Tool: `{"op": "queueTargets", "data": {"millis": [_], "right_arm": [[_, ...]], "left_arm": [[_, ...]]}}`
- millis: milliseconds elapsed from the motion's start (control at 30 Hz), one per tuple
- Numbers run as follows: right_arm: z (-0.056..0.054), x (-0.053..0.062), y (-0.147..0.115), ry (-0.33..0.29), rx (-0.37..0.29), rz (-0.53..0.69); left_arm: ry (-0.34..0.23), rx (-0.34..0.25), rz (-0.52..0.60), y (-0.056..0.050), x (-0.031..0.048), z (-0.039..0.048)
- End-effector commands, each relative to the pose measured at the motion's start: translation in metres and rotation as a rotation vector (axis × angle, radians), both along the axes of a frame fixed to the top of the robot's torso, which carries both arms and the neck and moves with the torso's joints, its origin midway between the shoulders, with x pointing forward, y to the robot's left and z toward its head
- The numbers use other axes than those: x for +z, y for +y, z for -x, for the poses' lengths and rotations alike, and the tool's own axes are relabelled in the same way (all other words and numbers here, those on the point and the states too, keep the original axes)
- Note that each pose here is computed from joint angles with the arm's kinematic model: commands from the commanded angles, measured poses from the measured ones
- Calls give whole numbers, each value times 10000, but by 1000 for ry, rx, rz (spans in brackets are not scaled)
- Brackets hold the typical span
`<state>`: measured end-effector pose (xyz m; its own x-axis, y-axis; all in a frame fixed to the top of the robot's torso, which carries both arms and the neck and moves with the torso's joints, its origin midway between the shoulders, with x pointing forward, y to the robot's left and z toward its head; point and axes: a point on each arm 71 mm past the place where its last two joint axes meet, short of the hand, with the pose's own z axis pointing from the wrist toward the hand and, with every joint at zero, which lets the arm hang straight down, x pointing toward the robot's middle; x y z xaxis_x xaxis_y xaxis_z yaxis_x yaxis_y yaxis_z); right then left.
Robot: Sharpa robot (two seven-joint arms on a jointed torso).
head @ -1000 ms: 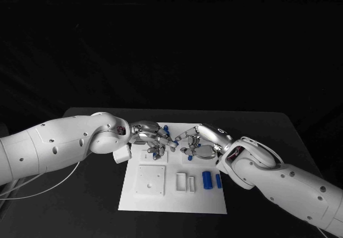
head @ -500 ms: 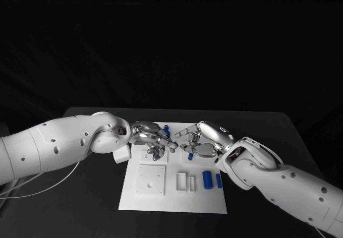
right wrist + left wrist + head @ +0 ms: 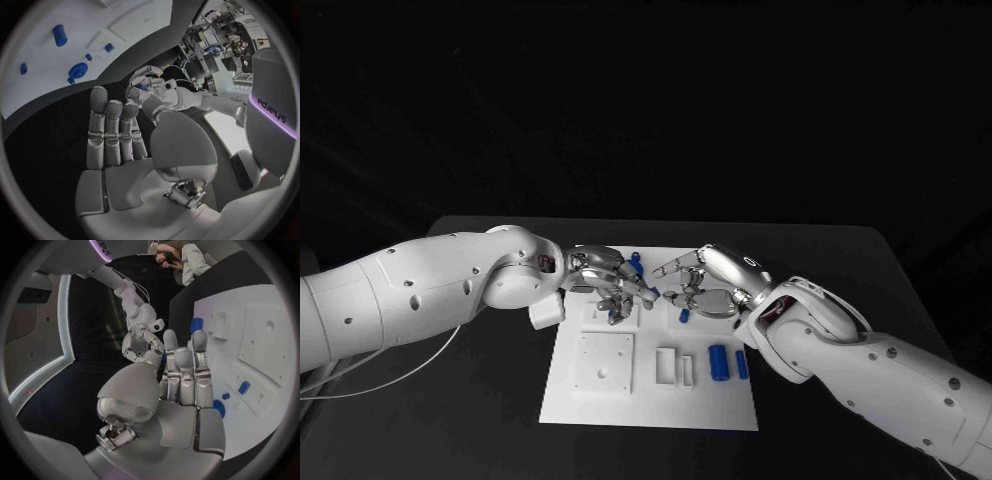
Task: Assemble the parts on the task board
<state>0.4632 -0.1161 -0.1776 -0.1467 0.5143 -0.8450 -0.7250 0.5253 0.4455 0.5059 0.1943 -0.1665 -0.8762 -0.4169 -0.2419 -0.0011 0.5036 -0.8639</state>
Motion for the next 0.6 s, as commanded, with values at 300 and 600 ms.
{"op": "queueTargets", "data": {"millis": [300, 600], "right_arm": [[26, -27, 47, 33, 43, 30], [34, -32, 57, 41, 53, 37]], "left_arm": [[-2, -9, 8, -25, 8, 3], [-6, -4, 12, -32, 11, -6]]}}
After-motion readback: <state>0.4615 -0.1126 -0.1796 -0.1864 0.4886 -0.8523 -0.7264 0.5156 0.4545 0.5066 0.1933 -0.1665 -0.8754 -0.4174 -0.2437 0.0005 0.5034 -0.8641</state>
